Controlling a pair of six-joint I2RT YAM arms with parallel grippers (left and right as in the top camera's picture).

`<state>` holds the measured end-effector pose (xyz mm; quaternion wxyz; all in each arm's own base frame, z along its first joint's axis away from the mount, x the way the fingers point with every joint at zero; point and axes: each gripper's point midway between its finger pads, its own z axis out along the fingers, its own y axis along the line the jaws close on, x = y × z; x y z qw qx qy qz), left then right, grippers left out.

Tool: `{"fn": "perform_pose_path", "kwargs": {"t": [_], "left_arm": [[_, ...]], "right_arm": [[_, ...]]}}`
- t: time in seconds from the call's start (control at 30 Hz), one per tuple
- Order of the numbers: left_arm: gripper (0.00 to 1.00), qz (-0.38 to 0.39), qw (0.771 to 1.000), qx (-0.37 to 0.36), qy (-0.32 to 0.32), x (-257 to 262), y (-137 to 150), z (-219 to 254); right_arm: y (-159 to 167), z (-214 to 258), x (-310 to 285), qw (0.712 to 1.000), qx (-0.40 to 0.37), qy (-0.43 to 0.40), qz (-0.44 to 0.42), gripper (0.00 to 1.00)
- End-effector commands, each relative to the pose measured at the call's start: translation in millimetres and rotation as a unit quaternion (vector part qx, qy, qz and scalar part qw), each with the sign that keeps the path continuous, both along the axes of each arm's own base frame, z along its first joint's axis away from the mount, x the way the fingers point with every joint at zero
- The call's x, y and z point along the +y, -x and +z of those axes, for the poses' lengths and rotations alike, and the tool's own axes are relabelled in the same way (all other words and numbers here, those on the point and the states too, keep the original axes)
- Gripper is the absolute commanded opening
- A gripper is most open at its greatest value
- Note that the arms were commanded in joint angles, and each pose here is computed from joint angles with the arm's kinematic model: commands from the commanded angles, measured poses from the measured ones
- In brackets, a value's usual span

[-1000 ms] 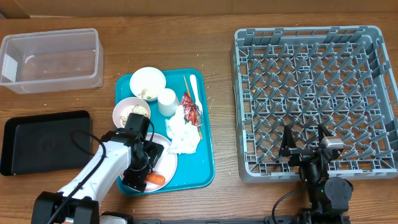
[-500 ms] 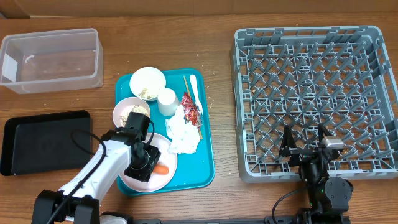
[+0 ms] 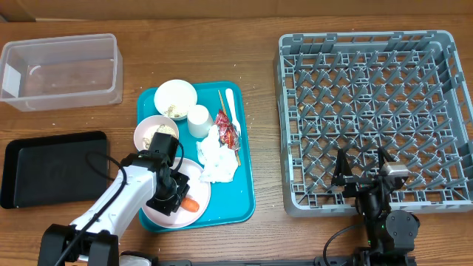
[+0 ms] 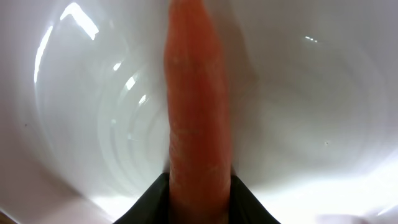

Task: Sort waste into correct bins and load items into the dishwasher rack
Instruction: 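Carry the carrot left and drop it onto the black tray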

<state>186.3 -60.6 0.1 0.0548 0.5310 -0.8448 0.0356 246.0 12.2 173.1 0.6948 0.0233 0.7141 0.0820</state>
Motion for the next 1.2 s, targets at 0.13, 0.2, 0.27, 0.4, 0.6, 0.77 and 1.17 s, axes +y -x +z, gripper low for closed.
{"fn": "perform_pose_path", "kwargs": {"t": [0.13,0.2,0.27,0.4,0.6,0.77,1.17], "left_arm": [[0.04,-0.057,0.996,0.009,-0.069,24.6,-5.1,5.5],[0.04,-0.058,0.995,0.012,-0.084,28.8,-9.8,17.5],[0.04,-0.058,0.994,0.012,-0.095,31.2,-16.4,32.7],[0.04,-0.05,0.992,-0.004,-0.119,41.0,-38.2,70.8],[0.04,-0.025,0.99,-0.058,-0.127,80.4,-76.9,118.7],[0.05,0.087,0.984,-0.078,-0.132,144.1,-82.3,130.7],[0.09,0.254,0.954,-0.103,-0.119,257.0,-65.6,114.2]], "right_arm": [[-0.1,-2.0,-1.5,1.0,-0.002,0.004,-0.004,1.0],[-0.1,-1.8,-1.5,1.0,-0.002,0.004,-0.004,1.0],[-0.1,-2.0,-1.5,1.0,-0.002,0.004,-0.004,1.0],[-0.1,-2.1,-1.5,1.0,-0.002,0.004,-0.004,1.0],[-0.1,-2.0,-1.5,1.0,-0.002,0.004,-0.004,1.0],[-0.1,-1.8,-1.5,1.0,-0.002,0.004,-0.004,1.0],[-0.1,-2.0,-1.5,1.0,-0.002,0.004,-0.004,1.0]]}}
